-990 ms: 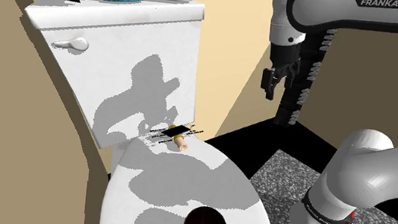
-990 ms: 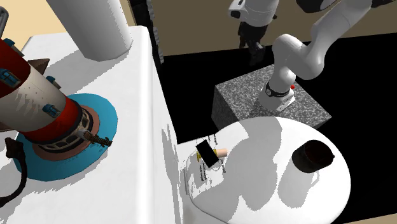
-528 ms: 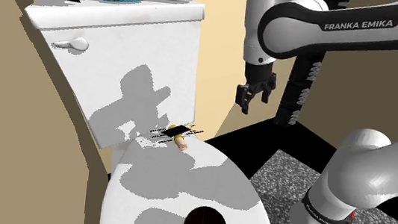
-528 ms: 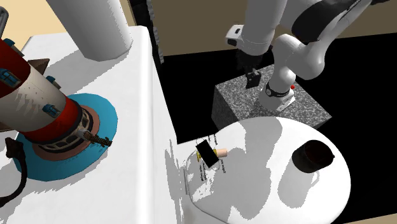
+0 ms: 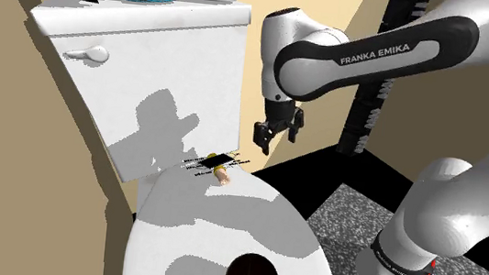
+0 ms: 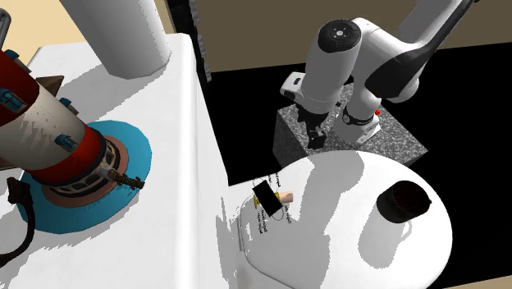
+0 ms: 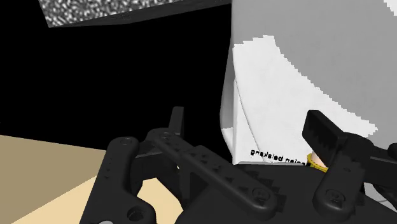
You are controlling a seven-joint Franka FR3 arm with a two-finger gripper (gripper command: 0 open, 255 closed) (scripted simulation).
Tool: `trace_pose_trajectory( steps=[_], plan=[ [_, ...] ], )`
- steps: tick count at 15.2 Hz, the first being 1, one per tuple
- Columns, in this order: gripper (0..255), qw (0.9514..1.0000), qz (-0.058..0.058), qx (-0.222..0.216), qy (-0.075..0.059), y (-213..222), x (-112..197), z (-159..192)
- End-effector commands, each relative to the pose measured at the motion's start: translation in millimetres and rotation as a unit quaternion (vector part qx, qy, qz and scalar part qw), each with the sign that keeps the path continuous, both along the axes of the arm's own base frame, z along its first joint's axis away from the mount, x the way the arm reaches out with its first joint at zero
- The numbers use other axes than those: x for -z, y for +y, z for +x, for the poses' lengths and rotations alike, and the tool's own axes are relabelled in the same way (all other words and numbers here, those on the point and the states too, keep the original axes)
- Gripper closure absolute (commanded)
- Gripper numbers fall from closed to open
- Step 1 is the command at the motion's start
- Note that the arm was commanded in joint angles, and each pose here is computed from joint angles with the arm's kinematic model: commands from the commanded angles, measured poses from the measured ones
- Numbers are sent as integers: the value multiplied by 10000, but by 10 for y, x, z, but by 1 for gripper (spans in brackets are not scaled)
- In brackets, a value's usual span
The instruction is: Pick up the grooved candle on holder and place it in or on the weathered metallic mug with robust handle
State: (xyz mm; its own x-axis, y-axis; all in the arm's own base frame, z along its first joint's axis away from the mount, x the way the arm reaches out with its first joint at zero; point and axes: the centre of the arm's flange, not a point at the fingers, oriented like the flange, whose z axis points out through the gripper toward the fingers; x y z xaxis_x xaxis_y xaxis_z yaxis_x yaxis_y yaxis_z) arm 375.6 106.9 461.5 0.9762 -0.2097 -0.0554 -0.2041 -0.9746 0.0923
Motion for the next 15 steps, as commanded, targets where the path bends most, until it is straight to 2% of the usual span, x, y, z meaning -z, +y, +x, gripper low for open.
trace_pose_trajectory(
  steps=[1,13,15],
  plan=[
    [0,10000,23,54,-43,191,159,138],
    [0,9989,120,351,-278,1144,963,1008],
    [0,9989,120,352,-279,1142,1017,1007]
  ],
)
